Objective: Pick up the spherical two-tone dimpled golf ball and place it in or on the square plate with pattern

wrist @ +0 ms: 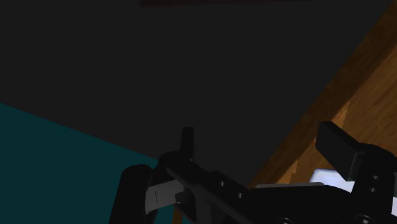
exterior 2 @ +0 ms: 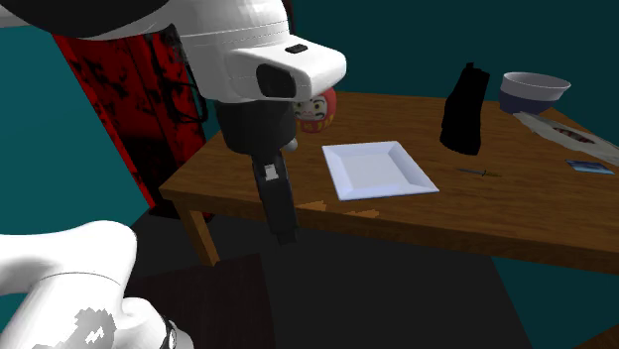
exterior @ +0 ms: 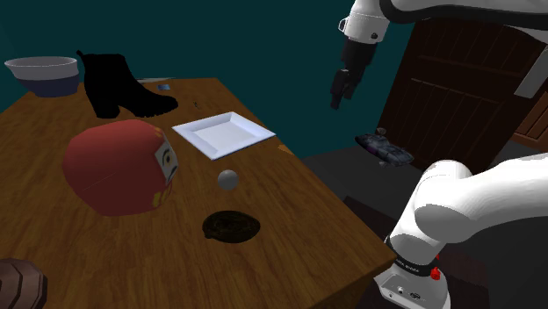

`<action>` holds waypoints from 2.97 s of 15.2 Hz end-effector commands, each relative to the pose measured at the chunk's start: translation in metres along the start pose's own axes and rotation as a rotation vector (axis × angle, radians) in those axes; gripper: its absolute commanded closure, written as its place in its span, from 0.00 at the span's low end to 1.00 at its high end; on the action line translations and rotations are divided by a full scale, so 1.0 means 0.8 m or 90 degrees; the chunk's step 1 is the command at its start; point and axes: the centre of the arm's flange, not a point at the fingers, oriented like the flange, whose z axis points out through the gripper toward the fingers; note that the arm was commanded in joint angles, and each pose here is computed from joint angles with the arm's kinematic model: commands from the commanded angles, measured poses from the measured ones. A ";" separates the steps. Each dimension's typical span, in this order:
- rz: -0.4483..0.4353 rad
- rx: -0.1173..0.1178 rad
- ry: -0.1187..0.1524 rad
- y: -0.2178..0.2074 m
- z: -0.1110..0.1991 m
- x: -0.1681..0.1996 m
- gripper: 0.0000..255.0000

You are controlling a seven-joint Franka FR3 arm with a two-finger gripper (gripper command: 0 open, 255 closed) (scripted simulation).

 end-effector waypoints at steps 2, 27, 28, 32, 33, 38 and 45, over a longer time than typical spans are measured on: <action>0.002 -0.003 0.001 -0.017 0.001 0.002 0.00; 0.046 -0.087 0.022 -0.447 0.055 0.056 0.00; 0.048 -0.090 0.022 -0.464 0.058 0.059 0.00; 0.052 -0.096 0.024 -0.494 0.077 0.065 0.00; 0.052 -0.096 0.024 -0.493 0.084 0.065 0.00; 0.052 -0.096 0.024 -0.488 0.114 0.066 0.00; 0.052 -0.096 0.024 -0.488 0.114 0.066 0.00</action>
